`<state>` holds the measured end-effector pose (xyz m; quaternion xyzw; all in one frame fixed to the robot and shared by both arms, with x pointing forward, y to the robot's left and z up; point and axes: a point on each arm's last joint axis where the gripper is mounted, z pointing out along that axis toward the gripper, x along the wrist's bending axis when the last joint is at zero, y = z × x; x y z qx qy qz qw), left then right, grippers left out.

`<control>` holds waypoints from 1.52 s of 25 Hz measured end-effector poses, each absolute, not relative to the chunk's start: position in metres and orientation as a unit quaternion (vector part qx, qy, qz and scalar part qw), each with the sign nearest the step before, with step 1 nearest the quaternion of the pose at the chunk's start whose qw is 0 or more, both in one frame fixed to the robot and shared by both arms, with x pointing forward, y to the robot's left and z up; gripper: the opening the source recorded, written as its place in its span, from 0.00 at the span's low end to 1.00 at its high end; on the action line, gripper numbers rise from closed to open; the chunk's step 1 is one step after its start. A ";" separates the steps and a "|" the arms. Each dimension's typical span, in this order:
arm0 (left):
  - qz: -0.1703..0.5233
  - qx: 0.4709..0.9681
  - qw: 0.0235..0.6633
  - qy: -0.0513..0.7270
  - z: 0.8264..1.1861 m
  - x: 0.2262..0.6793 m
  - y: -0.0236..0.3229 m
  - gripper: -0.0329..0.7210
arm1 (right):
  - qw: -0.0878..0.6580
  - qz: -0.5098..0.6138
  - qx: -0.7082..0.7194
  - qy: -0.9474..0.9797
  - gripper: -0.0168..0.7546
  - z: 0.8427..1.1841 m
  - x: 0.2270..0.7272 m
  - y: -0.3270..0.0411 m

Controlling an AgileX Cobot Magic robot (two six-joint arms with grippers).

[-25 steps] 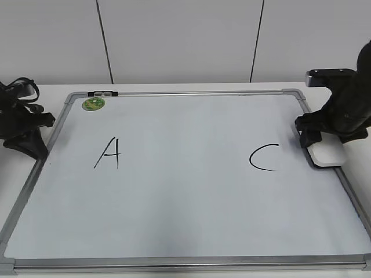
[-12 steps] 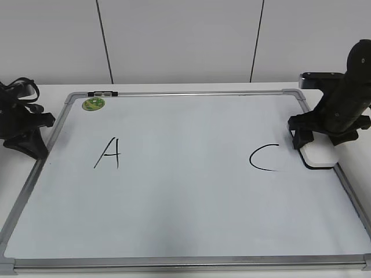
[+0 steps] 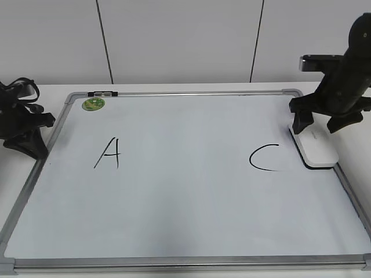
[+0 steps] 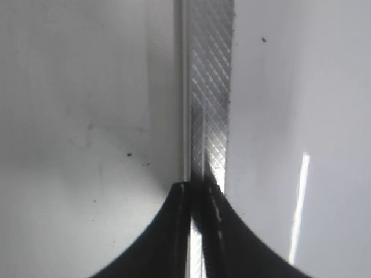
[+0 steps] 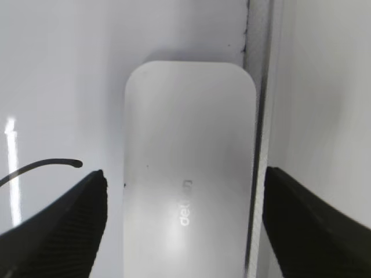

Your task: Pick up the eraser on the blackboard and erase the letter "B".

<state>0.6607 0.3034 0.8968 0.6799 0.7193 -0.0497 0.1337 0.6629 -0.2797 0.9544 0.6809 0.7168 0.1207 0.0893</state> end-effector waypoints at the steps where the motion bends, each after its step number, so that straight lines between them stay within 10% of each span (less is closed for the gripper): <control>1: -0.050 0.680 0.134 0.719 0.897 0.661 0.303 0.08 | 0.089 0.116 0.679 0.719 0.83 0.960 0.664 -0.280; 13: -0.027 0.707 0.150 0.690 0.954 0.687 0.305 0.52 | 0.122 0.122 0.655 0.736 0.79 1.034 0.653 -0.282; 30: 0.124 0.700 0.287 0.643 1.182 0.584 0.297 0.55 | 0.191 0.184 0.615 0.743 0.79 1.177 0.530 -0.280; 38: 0.160 0.695 0.314 0.627 1.214 0.469 0.290 0.55 | 0.224 0.187 0.610 0.737 0.79 1.179 0.431 -0.290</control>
